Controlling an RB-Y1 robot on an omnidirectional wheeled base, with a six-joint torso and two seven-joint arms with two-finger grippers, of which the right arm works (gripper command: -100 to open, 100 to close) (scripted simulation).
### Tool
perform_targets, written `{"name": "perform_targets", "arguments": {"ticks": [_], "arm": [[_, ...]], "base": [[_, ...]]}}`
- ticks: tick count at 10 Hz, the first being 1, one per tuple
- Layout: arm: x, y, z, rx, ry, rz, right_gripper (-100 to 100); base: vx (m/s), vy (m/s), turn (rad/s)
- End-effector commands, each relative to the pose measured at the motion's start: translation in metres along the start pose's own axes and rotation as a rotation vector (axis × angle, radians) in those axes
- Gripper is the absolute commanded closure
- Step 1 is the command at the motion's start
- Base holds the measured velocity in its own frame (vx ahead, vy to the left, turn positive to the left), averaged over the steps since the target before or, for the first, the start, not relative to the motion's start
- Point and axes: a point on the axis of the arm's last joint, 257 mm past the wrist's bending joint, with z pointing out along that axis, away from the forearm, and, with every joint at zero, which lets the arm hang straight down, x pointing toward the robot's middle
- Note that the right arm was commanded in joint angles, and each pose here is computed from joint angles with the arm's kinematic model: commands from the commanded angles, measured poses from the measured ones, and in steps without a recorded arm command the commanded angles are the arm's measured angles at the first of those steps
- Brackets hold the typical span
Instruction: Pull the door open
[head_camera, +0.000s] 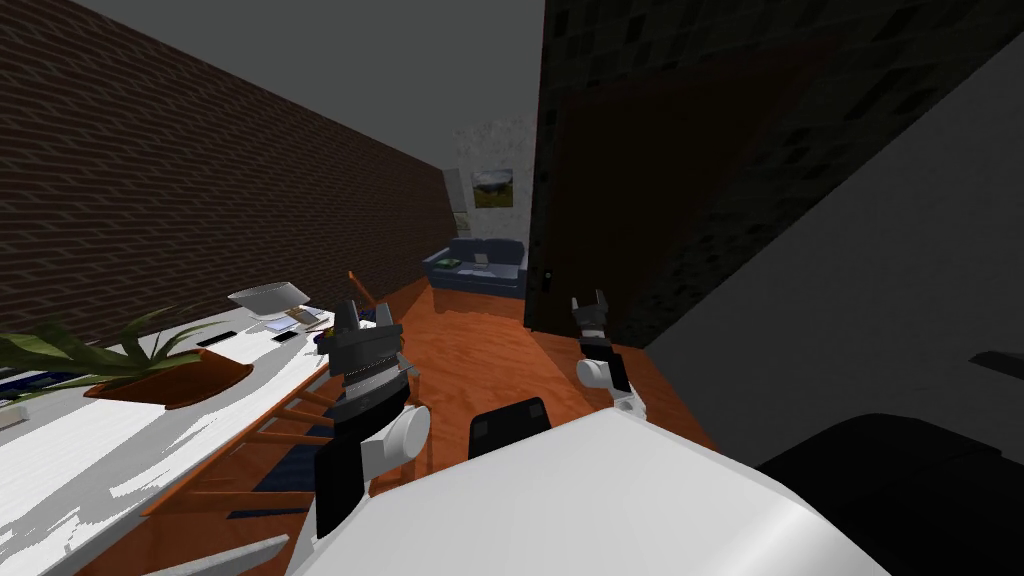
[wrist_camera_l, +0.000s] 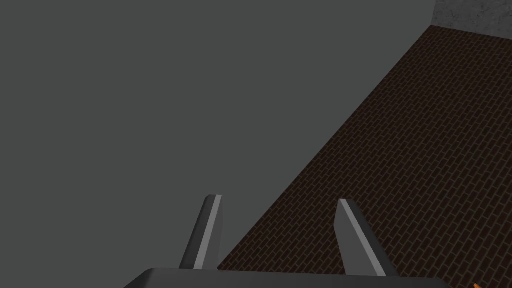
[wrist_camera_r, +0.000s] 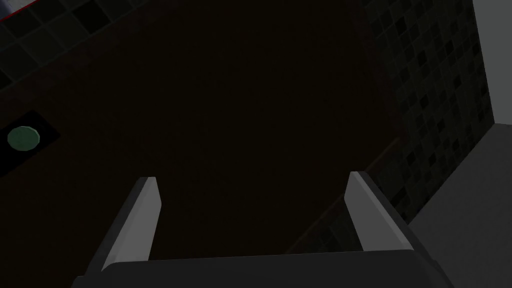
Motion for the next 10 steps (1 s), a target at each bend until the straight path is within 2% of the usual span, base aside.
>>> {"name": "perform_targets", "arguments": {"ticks": [1,10], "arm": [[-0.012,-0.004,-0.0011,0.004,-0.03,0.047,-100],[-0.086,-0.028,-0.0117,-0.002,-0.218,0.301,-100]], "base": [[0.091,-0.056,0.135],[0.085,-0.058,0.154]]}}
